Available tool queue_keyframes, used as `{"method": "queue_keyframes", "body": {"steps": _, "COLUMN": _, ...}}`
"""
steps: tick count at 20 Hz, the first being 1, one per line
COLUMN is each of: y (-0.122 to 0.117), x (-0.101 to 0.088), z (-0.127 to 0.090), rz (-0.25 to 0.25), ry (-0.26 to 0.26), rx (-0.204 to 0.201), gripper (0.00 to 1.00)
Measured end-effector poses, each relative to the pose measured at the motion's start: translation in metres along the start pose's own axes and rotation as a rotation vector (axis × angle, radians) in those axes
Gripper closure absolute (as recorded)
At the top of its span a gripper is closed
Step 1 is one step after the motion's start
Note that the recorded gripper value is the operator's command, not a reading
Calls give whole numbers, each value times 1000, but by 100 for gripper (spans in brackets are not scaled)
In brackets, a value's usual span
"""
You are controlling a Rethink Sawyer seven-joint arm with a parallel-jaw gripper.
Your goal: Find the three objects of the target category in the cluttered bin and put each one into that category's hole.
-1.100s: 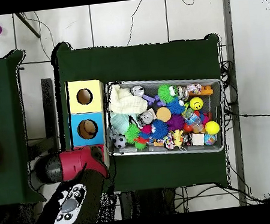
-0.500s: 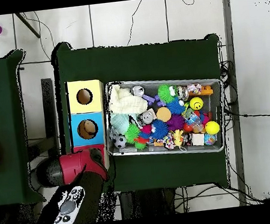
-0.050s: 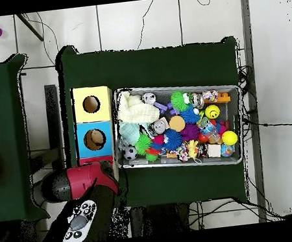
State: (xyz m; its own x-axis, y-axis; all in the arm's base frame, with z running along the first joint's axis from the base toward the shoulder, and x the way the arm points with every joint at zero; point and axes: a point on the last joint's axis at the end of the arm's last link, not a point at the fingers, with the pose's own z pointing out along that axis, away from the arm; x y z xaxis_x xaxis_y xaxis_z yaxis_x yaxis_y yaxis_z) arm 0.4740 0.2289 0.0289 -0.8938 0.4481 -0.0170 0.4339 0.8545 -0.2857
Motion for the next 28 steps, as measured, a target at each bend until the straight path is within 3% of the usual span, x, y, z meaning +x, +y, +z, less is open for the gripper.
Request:
{"method": "queue_keyframes", "body": {"steps": 10, "y": -2, "x": -3, "z": 2, "rz": 24, "ry": 56, "rx": -22, "gripper": 0}}
{"method": "queue_keyframes", "body": {"steps": 14, "y": -3, "x": -7, "z": 2, "rz": 40, "ry": 117, "rx": -22, "gripper": 0}}
{"method": "queue_keyframes", "body": {"steps": 28, "y": -5, "x": -18, "z": 0, "rz": 62, "ry": 254, "rx": -12, "gripper": 0}}
